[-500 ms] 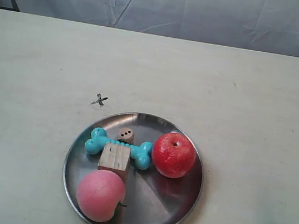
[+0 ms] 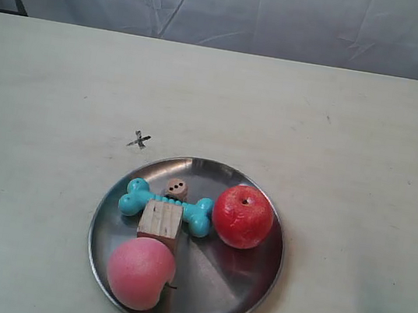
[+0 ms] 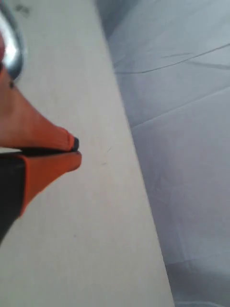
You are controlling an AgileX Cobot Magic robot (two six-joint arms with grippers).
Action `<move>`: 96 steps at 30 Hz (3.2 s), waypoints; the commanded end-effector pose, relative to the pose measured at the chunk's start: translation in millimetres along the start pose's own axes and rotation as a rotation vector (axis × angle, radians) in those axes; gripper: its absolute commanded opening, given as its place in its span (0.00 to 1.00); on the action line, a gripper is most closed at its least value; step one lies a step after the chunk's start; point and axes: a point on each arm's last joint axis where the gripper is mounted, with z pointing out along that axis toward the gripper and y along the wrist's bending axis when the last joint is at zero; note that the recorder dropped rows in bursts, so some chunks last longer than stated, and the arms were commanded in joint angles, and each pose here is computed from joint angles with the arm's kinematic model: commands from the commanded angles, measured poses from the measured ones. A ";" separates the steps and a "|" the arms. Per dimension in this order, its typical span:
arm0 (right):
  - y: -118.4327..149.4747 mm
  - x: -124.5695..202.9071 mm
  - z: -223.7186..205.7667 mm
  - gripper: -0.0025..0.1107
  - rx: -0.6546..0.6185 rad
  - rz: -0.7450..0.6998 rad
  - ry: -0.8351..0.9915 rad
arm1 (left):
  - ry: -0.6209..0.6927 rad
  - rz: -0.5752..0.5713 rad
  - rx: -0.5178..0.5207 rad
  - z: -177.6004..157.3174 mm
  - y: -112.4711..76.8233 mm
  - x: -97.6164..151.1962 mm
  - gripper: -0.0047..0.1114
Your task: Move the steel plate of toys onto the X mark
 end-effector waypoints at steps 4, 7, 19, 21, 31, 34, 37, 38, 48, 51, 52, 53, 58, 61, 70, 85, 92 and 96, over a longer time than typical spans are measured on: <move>-3.0 -13.7 -1.4 0.02 -0.025 0.723 -0.161 | 0.095 -0.452 -0.054 -1.4 3.2 10.4 0.04; 10.5 -26.3 -4.3 0.01 -0.096 0.709 -0.094 | 0.313 -0.466 -0.138 6.6 -3.7 9.8 0.04; 55.4 -88.9 58.3 0.01 -0.058 0.209 0.665 | 1.016 0.118 -0.098 129.2 -39.0 -6.9 0.04; 55.1 -84.6 76.3 0.01 -0.046 0.197 0.784 | 1.152 0.167 -0.019 153.2 -43.7 6.1 0.04; 50.9 -46.3 127.9 0.01 -0.041 0.329 1.049 | 1.474 0.158 0.229 244.6 -43.3 89.6 0.04; 52.9 -38.6 126.1 0.01 -0.058 0.396 1.036 | 1.568 0.140 0.274 254.0 -36.6 119.1 0.04; 56.5 -24.6 120.0 0.01 -0.079 0.379 1.058 | 1.669 0.143 0.347 254.6 -32.1 149.9 0.04; 58.6 -19.1 117.4 0.01 -0.095 0.372 1.072 | 1.704 0.144 0.373 253.4 -31.4 160.6 0.06; 81.5 -0.9 110.0 0.02 -0.234 0.403 1.039 | 1.870 0.120 0.550 239.8 -53.6 240.7 0.48; 84.0 -0.5 109.7 0.02 -0.237 0.439 1.036 | 1.887 0.149 0.586 239.3 -58.2 253.4 0.53; 83.8 -0.1 109.5 0.02 -0.236 0.442 1.037 | 1.891 0.158 0.591 240.2 -58.6 257.2 0.54; 84.0 -0.3 109.6 0.02 -0.236 0.443 1.036 | 1.896 0.161 0.597 240.2 -59.8 260.0 0.54; 86.3 0.9 105.6 0.33 -0.302 0.382 1.069 | 1.912 0.170 0.611 241.0 -61.1 271.8 0.54; 87.1 1.1 104.4 0.58 -0.304 0.395 1.083 | 1.920 0.165 0.609 240.8 -59.8 276.6 0.54; 78.3 22.8 102.6 0.59 -0.193 0.483 1.184 | 1.981 0.144 0.658 237.8 -65.3 287.4 0.54; 60.5 58.8 85.4 0.59 -0.014 0.644 1.259 | 2.117 0.258 0.681 222.9 -74.6 328.5 0.53; 70.6 63.2 86.8 0.58 0.001 0.613 1.200 | 2.151 0.307 0.710 218.1 -76.8 328.0 0.53; 76.4 66.7 85.5 0.58 0.003 0.563 1.175 | 2.156 0.330 0.736 214.1 -84.4 329.3 0.53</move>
